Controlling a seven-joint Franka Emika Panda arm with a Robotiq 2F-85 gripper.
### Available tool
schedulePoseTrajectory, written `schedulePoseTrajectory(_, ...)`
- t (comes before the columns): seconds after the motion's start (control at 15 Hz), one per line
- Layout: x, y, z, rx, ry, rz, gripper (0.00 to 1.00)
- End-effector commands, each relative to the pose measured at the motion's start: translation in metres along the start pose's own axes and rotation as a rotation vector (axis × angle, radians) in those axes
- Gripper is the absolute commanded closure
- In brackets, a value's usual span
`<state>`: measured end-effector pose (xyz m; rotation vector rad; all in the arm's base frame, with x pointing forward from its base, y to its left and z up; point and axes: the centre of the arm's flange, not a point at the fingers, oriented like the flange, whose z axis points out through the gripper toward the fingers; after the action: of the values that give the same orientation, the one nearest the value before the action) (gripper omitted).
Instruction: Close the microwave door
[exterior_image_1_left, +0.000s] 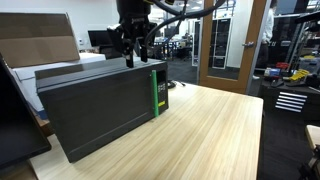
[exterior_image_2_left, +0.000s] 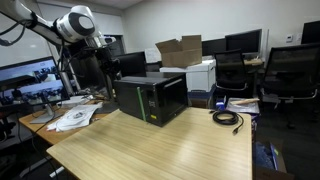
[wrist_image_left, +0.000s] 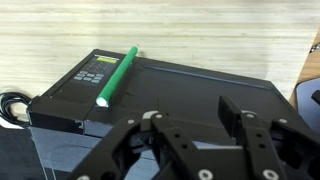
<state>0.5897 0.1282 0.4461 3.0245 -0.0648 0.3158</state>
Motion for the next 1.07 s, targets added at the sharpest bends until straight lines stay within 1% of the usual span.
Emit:
schedulePoseTrajectory(0.0, -0.019, -0.006, -0.004, -0.016, -0.006, 0.035, 0.13)
schedulePoseTrajectory(0.13, -0.031, -0.012, -0.001, -0.027, -0.016, 0.050, 0.00)
schedulePoseTrajectory(0.2, -0.045, -0.015, 0.001, -0.035, -0.029, 0.060, 0.00)
schedulePoseTrajectory(0.47, -0.079, -0.022, 0.002, -0.066, -0.051, 0.086, 0.00)
schedulePoseTrajectory(0.73, -0.111, -0.019, -0.009, -0.078, -0.051, 0.131, 0.00)
schedulePoseTrajectory(0.87, -0.125, -0.012, -0.018, -0.054, -0.044, 0.152, 0.00)
schedulePoseTrajectory(1.0, -0.139, -0.002, -0.026, -0.022, -0.052, 0.135, 0.00)
